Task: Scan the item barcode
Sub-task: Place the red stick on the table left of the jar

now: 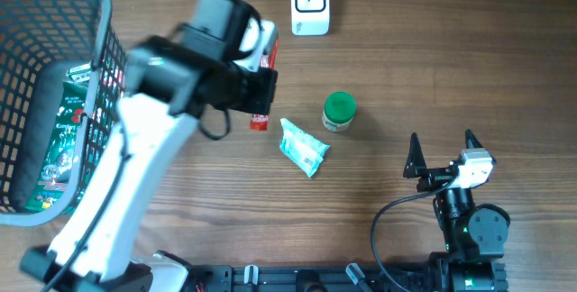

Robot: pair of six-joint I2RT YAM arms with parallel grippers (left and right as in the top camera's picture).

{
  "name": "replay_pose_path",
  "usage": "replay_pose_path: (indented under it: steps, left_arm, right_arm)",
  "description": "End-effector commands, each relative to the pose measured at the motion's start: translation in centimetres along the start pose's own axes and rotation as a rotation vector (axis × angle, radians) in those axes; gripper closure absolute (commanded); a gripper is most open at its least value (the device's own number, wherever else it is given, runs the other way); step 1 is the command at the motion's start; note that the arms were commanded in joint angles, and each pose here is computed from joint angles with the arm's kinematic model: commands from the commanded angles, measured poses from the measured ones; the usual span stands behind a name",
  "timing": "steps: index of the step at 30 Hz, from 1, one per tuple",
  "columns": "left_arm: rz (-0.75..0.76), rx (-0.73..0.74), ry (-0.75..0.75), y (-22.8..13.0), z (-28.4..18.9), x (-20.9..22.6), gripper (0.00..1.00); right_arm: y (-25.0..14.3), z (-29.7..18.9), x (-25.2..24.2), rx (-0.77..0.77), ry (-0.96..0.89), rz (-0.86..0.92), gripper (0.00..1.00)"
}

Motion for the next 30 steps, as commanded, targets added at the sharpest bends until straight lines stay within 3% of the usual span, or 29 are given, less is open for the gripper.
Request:
replay_pose_path:
  steps: [1, 5, 9, 20, 25, 27, 29, 30]
  left_arm:
    - [-0.444, 0.007, 0.25, -2.0, 6.3, 3.2, 0.96]
    - [-0.737, -0.014, 0.273, -4.5, 11.9, 4.8, 0.96]
    - [-0.737, 0.009, 0.199, -6.4, 15.4, 5.1, 0.96]
    - [-0.243, 0.009, 0.207, -6.7, 20.2, 4.6, 0.96]
    - [-0.165, -0.018, 0.262, -6.4, 20.3, 5.0, 0.96]
    - [-0.158, -0.024, 0.274, -6.3, 20.3, 5.1, 0.77]
    - [-0.137, -0.037, 0.266, -6.1, 20.2, 5.0, 0.17]
    - [-0.108, -0.047, 0.26, -5.7, 20.1, 4.8, 0.0]
  right_arm:
    - [0.0, 0.0, -0.2, -0.003, -0.018, 0.015, 0.0]
    - [0.0, 0.0, -0.2, -0.003, -0.018, 0.016, 0.0]
    - [0.0, 0.0, -0.2, -0.003, -0.018, 0.016, 0.0]
    - [0.0, 0.0, -0.2, -0.003, -0.018, 0.016, 0.0]
    - [0.0, 0.0, -0.2, -0.003, -0.018, 0.016, 0.0]
    - [0.0, 0.0, -0.2, -0.003, -0.018, 0.016, 0.0]
    - [0.0, 0.0, -0.2, -0.003, -0.018, 0.016, 0.0]
    - [0.0, 0.0, -0.2, -0.003, -0.018, 0.016, 0.0]
Point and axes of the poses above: each gripper's point midway between its finger pads, its own z axis out along the fingers, its own x axis along the line the jaws close on, y = z × x, the point moved 10 cm from there along -z, back along the fingers, and after that the axes turned 4 degrees about -z, right-handed, at the moved point
